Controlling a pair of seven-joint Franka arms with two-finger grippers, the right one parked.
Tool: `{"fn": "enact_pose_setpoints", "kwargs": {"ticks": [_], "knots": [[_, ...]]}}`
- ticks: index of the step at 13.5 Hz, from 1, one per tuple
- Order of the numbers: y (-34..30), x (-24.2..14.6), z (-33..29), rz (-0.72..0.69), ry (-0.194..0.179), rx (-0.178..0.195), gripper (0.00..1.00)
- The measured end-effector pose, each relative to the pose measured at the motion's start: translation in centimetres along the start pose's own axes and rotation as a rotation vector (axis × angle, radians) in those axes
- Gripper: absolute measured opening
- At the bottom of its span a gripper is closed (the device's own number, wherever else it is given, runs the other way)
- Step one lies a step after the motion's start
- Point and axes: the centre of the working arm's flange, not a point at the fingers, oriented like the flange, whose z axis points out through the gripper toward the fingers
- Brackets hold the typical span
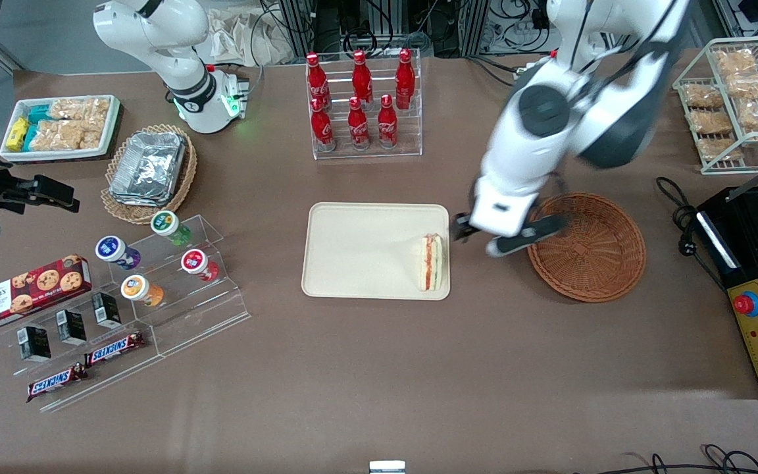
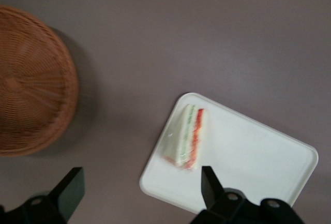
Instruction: Place sandwich from basket to tray
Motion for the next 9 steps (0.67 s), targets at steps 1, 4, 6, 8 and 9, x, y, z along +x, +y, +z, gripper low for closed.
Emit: {"fn": "enact_pose_setpoints", "kwargs": {"ticks": [1, 4, 6, 8, 9], "knots": [[-3.9, 1.5, -3.0, 0.027, -0.011, -0.01, 1.0], [-15.1, 4.7, -8.1, 0.168, -0.019, -0.031, 1.0], [-19.8, 6.0, -8.5, 0.283, -0.027, -0.034, 1.0], [-21.5, 6.6, -8.1, 0.353, -0.039, -0.013, 1.0], [-21.6, 6.6, -8.0, 0.386, -0.046, 0.001, 1.0]]}}
